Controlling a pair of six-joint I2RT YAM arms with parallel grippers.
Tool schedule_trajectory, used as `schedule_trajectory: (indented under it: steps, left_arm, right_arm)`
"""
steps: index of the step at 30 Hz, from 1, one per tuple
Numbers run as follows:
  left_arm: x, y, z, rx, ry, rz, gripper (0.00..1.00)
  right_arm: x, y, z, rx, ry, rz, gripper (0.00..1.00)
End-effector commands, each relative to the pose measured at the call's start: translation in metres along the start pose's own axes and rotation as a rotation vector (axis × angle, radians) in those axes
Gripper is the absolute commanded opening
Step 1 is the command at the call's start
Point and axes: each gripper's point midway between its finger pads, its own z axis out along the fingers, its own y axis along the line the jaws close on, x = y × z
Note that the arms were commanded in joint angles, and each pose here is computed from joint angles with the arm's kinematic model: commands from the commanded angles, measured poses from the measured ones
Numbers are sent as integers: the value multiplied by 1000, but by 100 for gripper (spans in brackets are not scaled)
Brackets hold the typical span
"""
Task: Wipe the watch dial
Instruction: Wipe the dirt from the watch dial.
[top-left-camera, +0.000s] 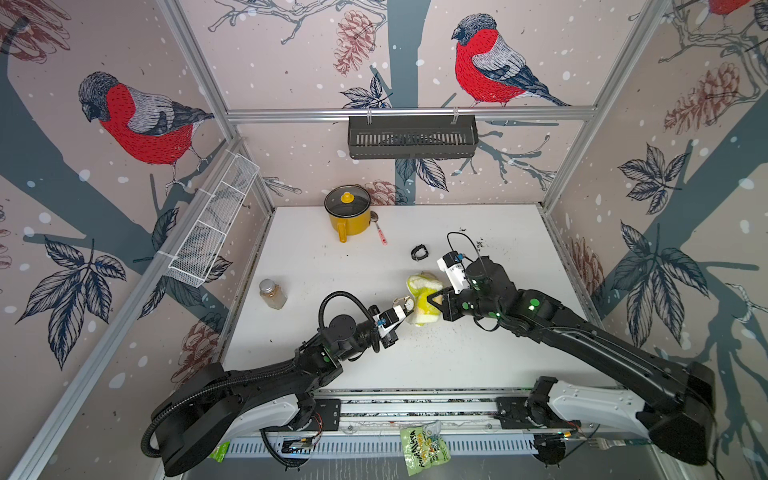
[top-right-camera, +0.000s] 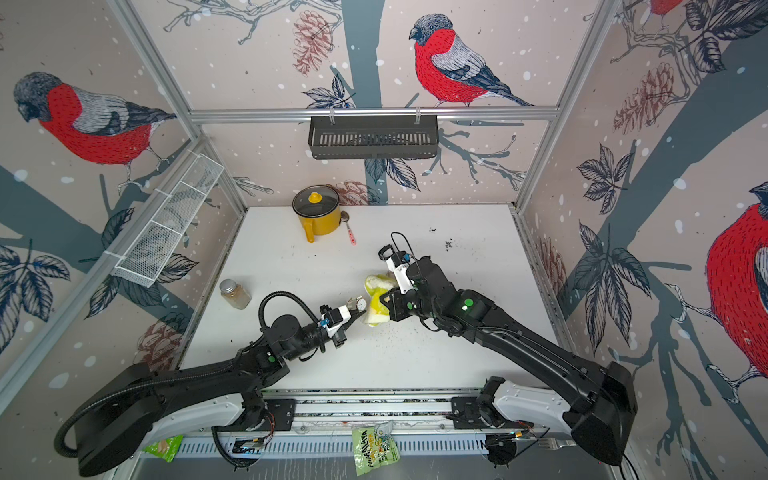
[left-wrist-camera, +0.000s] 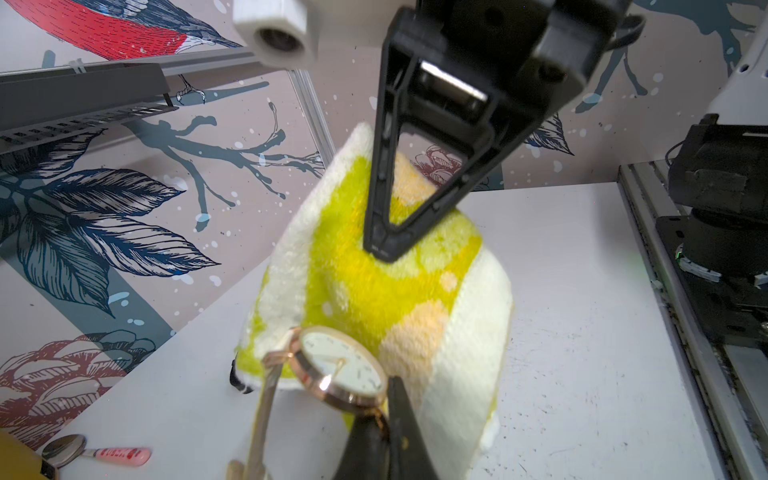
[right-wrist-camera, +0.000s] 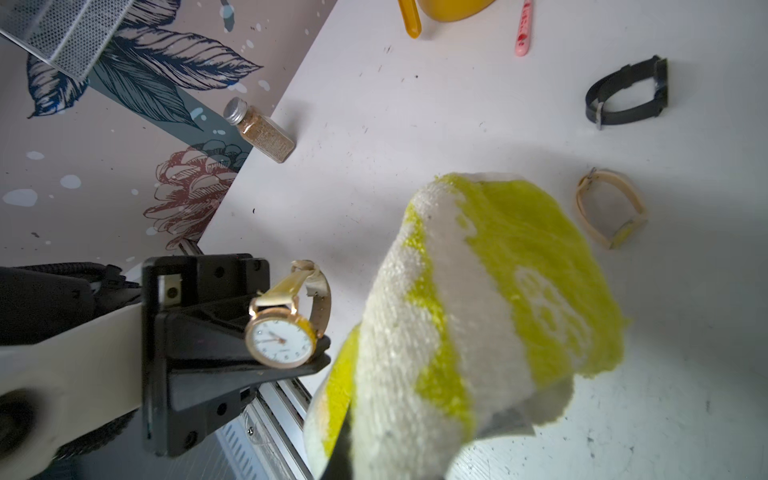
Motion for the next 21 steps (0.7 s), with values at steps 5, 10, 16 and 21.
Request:
schedule_trajectory:
  steps: [5, 10, 16, 21]
  left_arm:
    - [-14, 6, 2, -23, -53, 37, 0]
    - [-14, 6, 2, -24, -50, 36, 0]
    - [-15, 6, 2, -20, -52, 38, 0]
    - [-8, 4, 6, -9, -29, 38, 0]
  right_arm:
    - [-2, -5, -24, 41, -44, -19, 10]
    - [1, -1, -18, 15, -38, -16, 10]
    - [5, 9, -2, -7, 6, -36, 10]
    - [1, 25, 3, -26, 1, -62, 10]
